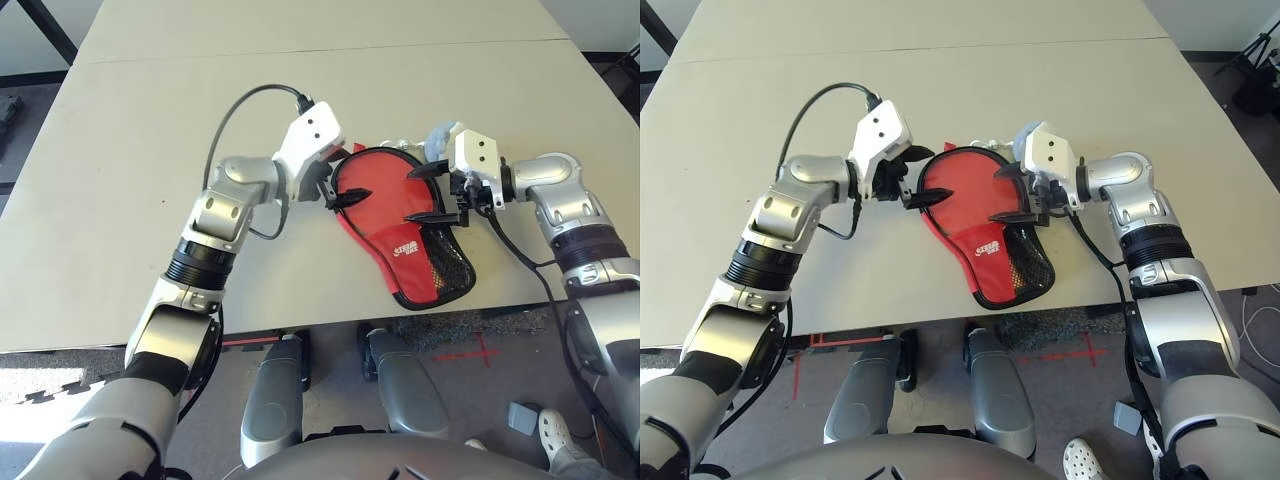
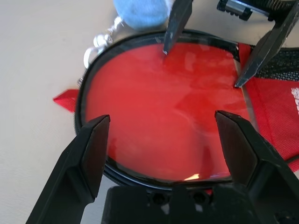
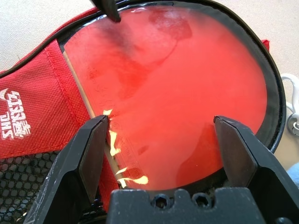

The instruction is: Store the ping-pong paddle in its case and zip it.

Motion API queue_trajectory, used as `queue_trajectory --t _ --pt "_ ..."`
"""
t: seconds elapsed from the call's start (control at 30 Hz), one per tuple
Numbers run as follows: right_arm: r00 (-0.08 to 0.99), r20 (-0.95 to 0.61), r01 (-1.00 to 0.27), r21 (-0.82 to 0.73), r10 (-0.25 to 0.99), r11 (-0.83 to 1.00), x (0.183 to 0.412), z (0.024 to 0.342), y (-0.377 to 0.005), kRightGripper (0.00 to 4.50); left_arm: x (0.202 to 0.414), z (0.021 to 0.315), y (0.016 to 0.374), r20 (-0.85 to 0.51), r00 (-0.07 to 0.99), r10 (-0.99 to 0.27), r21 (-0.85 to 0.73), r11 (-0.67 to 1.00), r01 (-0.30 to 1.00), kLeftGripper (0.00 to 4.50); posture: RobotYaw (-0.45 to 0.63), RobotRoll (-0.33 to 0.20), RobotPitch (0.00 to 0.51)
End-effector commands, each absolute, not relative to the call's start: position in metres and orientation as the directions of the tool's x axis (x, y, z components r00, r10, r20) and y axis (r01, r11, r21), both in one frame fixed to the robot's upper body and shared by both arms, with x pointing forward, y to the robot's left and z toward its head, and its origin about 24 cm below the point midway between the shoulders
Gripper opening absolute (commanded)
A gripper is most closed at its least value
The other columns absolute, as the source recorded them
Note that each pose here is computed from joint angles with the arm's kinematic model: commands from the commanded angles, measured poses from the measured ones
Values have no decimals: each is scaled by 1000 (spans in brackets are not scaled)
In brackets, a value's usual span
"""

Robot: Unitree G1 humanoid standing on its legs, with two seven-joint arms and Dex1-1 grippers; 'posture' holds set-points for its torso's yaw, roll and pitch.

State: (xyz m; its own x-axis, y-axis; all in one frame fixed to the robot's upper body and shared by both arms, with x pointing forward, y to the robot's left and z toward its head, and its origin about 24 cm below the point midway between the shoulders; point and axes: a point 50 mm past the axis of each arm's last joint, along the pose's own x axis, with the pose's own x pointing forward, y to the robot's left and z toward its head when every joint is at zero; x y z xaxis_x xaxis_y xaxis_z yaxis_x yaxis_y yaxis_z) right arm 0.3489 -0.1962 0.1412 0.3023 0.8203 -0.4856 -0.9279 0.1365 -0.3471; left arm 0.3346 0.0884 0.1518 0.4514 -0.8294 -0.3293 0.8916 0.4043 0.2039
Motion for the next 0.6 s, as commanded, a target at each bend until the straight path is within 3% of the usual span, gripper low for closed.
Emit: queue_trajectory --t 0.03,0.27,0.6 --pt "234 -624 -968 -217 746 122 338 103 -205 4500 331 129 91 -408 432 -805 162 402 901 4491 3 0 242" --pt "263 -591 -960 -235 763 150 338 115 -210 4500 327 112 88 -438 412 -799 135 395 909 4491 -14 0 241" --pt "298 -461 -919 -375 836 121 344 193 -195 4500 322 99 83 -459 403 -792 118 395 911 4491 -31 0 240"
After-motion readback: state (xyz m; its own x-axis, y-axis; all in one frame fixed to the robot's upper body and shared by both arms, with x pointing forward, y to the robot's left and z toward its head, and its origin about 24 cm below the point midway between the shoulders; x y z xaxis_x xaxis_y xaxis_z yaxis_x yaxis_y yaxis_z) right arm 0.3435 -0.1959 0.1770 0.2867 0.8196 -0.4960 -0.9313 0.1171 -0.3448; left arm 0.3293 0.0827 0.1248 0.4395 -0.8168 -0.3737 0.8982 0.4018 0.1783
